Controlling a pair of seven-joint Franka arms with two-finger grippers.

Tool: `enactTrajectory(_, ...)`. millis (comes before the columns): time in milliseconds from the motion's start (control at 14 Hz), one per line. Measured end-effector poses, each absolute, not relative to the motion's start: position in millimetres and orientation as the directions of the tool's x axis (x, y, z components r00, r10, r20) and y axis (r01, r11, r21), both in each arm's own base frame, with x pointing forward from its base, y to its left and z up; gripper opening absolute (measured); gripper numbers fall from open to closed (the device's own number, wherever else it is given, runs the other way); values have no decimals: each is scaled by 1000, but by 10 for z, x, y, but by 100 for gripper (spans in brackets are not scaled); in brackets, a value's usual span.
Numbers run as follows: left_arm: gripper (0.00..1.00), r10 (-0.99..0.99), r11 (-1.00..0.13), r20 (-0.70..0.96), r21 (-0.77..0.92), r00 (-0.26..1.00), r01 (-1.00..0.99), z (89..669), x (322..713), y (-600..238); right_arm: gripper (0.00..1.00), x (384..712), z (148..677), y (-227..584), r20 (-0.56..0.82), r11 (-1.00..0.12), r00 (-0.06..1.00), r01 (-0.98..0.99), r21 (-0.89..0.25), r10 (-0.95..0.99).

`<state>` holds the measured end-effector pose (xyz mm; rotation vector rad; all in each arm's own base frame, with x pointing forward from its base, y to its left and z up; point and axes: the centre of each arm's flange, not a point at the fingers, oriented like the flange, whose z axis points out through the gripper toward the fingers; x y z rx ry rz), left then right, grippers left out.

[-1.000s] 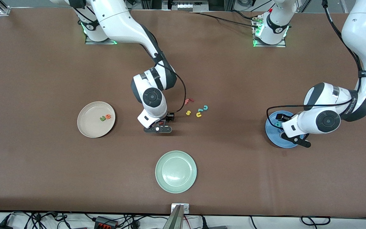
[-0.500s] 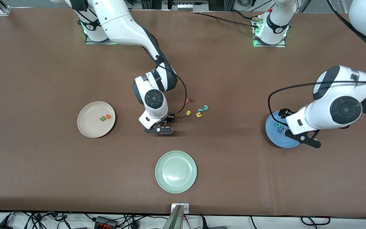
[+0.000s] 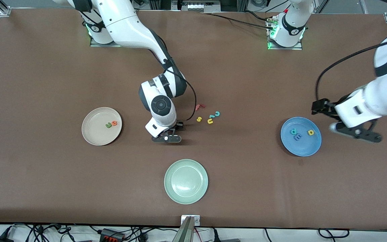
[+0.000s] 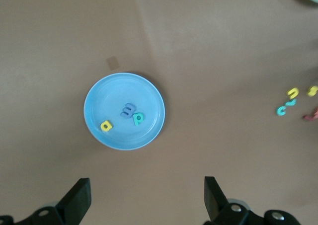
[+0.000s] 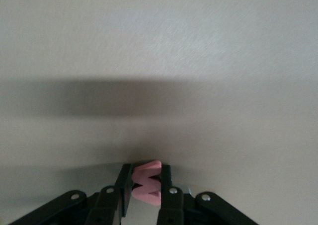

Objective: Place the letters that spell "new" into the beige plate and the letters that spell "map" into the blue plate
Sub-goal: 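Put the pink w on the beige plate while the left arm withdraws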

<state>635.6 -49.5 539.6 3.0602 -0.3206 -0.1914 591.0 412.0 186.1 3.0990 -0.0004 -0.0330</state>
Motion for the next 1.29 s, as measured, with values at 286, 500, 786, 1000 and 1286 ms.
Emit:
enactTrajectory(286, 100, -97, -995, -74, 39, 993, -94, 5822, 6157, -302, 27, 6286, 2210, 3406, -91, -997, 996, -10, 78, -18)
enactTrajectory(500, 100, -79, -997, -54, 1, 995, -79, 5877, 5966, -413, 27, 6596, 2476, 2250, -223, -995, 975, 18, 95, -4)
enactTrajectory(786, 100, -52, -998, 19, 45, 998, -53, 5868, 5715, -356, 27, 6616, 2398, 1035, -326, -997, 945, 58, 56, 37)
enactTrajectory(1000, 100, -55, -998, 21, 43, 998, -56, 5859, 5595, -309, 27, 6455, 2131, 818, -362, -996, 931, 74, 48, 52)
enactTrajectory(1286, 100, -90, -995, 21, 41, 996, -91, 5818, 5595, -315, 27, 6349, 1931, 684, -356, -995, 933, 83, 53, 59)
